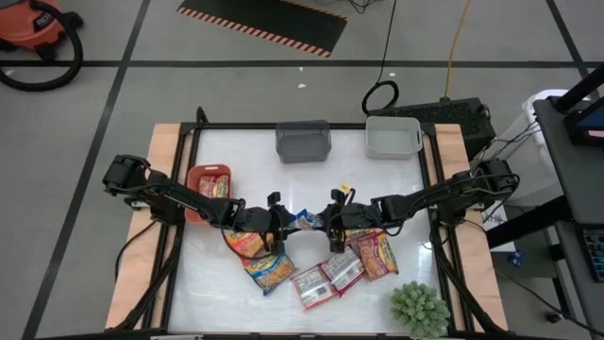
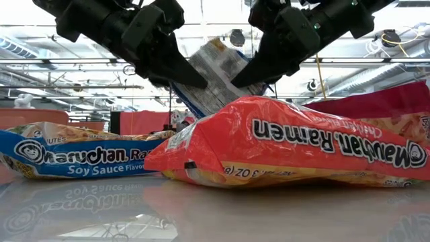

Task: Sort Maruchan noodles
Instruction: Put the top blue noodle pack into the gray bin

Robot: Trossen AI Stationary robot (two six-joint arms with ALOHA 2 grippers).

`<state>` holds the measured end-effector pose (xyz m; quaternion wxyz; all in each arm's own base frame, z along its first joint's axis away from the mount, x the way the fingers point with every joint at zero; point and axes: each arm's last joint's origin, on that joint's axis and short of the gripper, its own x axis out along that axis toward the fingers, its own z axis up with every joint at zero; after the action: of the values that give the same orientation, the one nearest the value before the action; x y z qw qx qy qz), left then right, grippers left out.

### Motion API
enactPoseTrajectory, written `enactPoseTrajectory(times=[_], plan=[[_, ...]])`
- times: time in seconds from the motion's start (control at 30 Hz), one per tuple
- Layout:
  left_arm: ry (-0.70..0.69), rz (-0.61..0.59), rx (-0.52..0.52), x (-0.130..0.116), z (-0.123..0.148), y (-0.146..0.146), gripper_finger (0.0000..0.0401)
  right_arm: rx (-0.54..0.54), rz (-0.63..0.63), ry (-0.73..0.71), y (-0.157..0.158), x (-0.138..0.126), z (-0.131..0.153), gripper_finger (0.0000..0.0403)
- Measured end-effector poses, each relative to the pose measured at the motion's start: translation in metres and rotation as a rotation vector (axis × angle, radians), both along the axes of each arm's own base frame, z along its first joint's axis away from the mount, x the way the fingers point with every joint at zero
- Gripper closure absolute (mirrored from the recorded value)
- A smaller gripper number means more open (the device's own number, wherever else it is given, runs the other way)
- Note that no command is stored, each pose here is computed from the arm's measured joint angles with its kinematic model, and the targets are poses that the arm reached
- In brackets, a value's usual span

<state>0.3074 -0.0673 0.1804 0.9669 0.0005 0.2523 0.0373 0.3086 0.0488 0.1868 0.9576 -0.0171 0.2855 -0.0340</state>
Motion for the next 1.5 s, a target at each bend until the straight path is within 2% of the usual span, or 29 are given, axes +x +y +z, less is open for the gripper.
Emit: enactPoseTrajectory(times=[0.2, 0.33, 0.57, 0.73, 1.0, 1.13, 1.23, 1.5], plan=[[0.003, 0.034, 0.018, -0.001, -0.001, 0.001, 0.0147, -0.013, -0.014, 0.032, -0.001, -0.002, -0.003, 0.0276], [0.037, 0.083, 0.006, -0.003, -0.004, 0.002, 0.0116, -0.028, -0.017, 0.104, -0.002, -0.006, -0.008, 0.0276], [0.153, 0.196, 0.086, -0.010, -0.007, 0.027, 0.0112, -0.079, -0.015, 0.125, -0.014, -0.006, -0.008, 0.0276], [0.178, 0.221, 0.132, -0.016, 0.006, 0.056, 0.0112, -0.131, -0.027, 0.136, -0.030, -0.008, -0.003, 0.0276], [0.096, 0.189, 0.212, -0.041, 0.053, 0.093, 0.0112, -0.153, -0.128, 0.150, -0.061, -0.033, 0.028, 0.0275], [0.014, 0.156, 0.231, -0.056, 0.076, 0.106, 0.0112, -0.226, -0.234, 0.161, -0.075, -0.050, 0.043, 0.0275], [-0.036, 0.153, 0.233, -0.062, 0.086, 0.114, 0.0112, -0.253, -0.289, 0.146, -0.083, -0.060, 0.054, 0.0275], [-0.006, 0.125, 0.212, -0.070, 0.085, 0.127, 0.0112, -0.273, -0.345, 0.105, -0.092, -0.077, 0.072, 0.0275]])
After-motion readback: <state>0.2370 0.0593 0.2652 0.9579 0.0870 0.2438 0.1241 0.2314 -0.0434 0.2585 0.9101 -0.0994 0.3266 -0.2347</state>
